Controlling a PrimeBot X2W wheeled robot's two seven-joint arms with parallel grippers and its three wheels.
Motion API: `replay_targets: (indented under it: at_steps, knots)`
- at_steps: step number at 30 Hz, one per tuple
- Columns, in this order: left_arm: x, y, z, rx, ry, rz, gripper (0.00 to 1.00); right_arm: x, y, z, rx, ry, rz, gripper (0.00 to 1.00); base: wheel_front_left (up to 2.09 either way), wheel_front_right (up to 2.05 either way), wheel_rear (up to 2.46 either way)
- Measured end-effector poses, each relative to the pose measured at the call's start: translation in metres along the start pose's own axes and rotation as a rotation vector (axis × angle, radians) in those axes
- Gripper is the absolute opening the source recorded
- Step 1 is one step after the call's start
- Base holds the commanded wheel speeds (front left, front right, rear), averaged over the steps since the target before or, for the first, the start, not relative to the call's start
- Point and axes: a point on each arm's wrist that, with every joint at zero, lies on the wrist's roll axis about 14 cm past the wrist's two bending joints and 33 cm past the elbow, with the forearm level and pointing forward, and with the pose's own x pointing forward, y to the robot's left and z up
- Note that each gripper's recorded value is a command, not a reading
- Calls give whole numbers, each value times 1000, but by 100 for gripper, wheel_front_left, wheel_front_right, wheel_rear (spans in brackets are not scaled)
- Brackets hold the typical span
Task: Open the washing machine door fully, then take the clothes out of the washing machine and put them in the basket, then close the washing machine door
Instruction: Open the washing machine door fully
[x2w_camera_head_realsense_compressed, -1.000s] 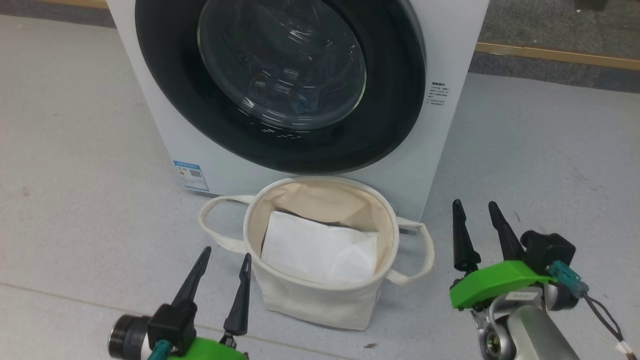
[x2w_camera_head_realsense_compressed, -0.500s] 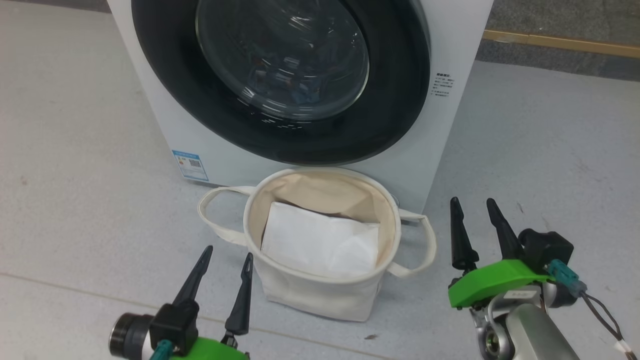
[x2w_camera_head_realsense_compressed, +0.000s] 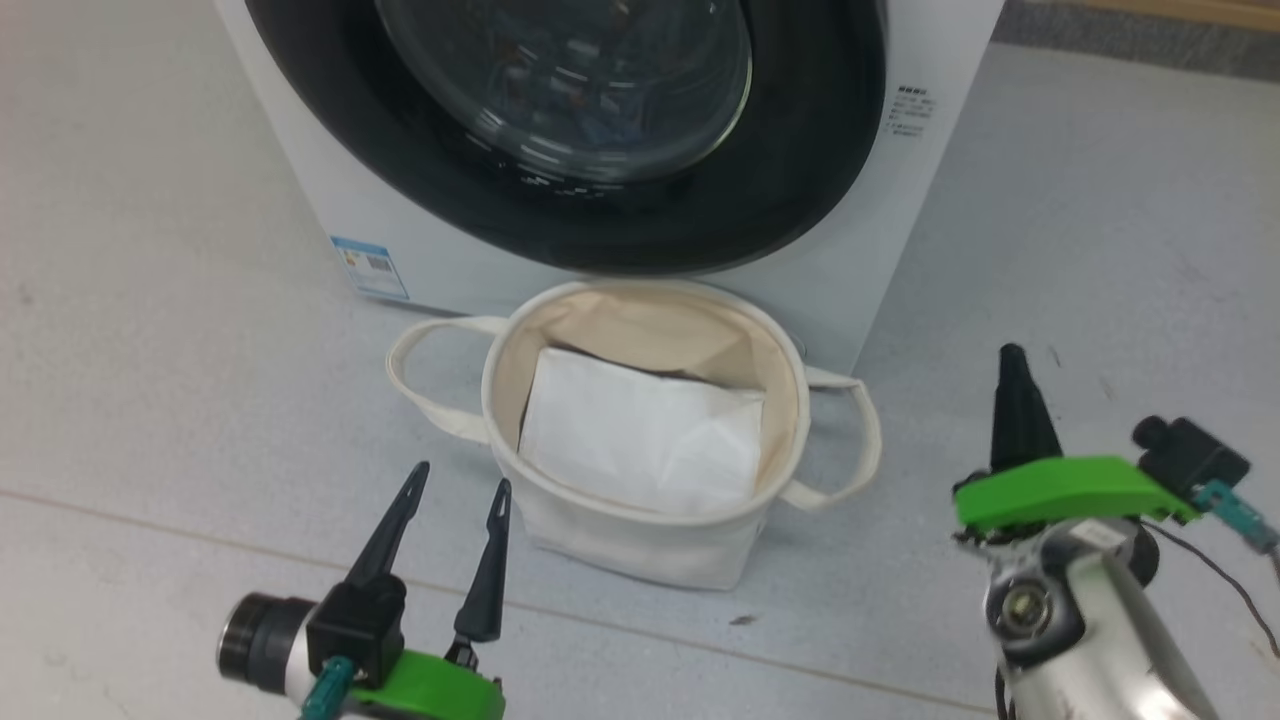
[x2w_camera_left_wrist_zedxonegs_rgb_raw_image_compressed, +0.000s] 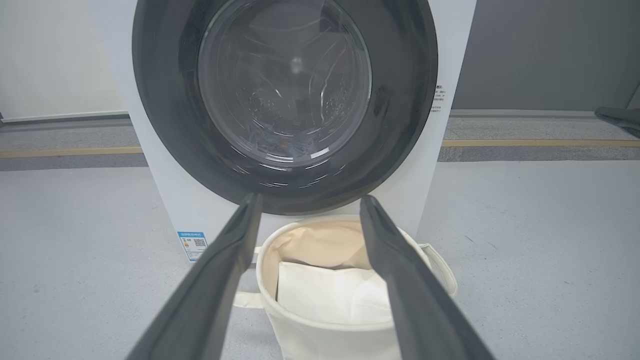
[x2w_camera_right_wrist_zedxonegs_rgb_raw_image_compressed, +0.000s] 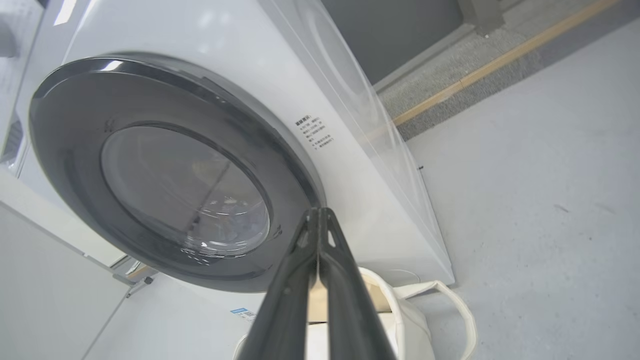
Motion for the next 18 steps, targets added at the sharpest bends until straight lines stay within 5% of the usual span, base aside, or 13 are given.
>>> replay_targets:
  at_steps: [9, 18]
  knots:
    - [25, -3, -21, 77, 38, -30, 100, 66, -42, 11, 493, -33, -158, 0, 0, 0, 0]
    - [46, -6, -45, 34, 87, -36, 100, 126, -56, 19, 740, 51, -123, 0, 0, 0, 0]
